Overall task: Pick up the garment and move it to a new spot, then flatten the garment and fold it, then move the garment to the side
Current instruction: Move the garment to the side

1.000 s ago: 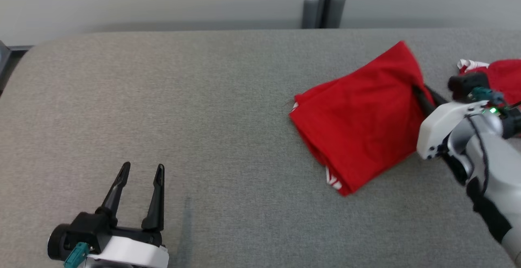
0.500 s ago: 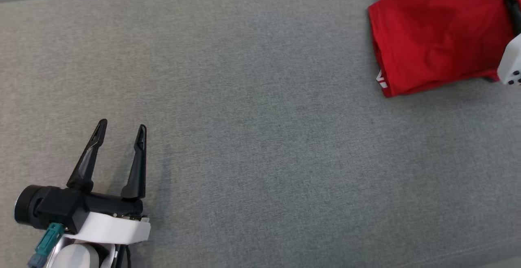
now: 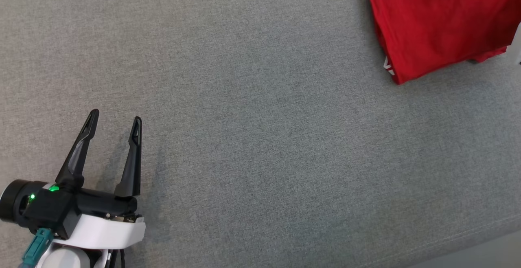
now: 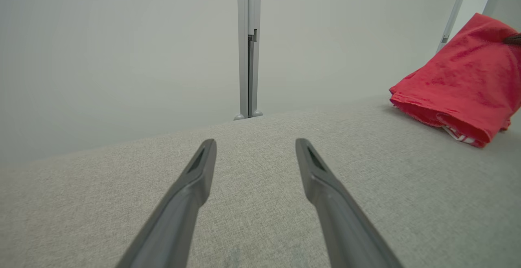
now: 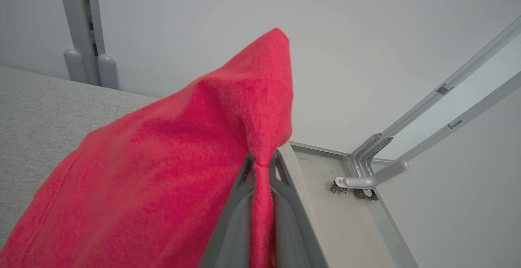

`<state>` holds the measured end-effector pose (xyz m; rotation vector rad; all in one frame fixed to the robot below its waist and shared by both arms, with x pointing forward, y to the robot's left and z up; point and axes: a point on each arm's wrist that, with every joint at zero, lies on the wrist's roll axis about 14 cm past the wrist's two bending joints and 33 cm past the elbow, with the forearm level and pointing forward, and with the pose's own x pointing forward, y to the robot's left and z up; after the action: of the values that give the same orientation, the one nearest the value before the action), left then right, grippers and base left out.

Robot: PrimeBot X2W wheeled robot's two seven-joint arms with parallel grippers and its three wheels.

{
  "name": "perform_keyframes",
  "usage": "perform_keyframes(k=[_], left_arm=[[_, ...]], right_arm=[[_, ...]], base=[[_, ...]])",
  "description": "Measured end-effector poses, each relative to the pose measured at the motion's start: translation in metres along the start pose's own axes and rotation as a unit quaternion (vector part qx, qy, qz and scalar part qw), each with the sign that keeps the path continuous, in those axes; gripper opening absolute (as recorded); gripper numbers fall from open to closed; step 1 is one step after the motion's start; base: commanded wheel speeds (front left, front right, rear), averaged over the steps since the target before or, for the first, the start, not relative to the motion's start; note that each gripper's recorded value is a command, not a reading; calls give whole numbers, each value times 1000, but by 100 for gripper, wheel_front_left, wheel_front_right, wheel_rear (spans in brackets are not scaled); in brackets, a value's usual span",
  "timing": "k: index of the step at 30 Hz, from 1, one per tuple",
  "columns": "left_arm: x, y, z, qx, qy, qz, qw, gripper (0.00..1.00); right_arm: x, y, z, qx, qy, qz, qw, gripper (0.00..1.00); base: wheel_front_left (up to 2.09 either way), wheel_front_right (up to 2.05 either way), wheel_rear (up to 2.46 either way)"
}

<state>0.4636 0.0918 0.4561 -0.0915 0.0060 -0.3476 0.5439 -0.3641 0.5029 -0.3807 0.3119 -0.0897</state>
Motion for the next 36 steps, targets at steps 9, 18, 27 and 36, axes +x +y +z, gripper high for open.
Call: perform_keyframes(k=[9,18,27,36], left_arm=[[-3,3,-7,-5,10,8,1000,100],[-7,5,-5,-7,8,18,1000,100],[-27,13,8,-13,-4,49,999,100],[-69,23,26,-8,-12,84,996,100]], right_arm=[[3,0,-3,-13,4,-3,1000,0],[-1,-10,5,-14,-9,-13,1000,100],[-17,9,48,13,-88,16,996,100],[-66,48,79,81,-174,55,980,100]], base=[[0,0,0],[0,0,0],[0,0,0],[0,0,0]])
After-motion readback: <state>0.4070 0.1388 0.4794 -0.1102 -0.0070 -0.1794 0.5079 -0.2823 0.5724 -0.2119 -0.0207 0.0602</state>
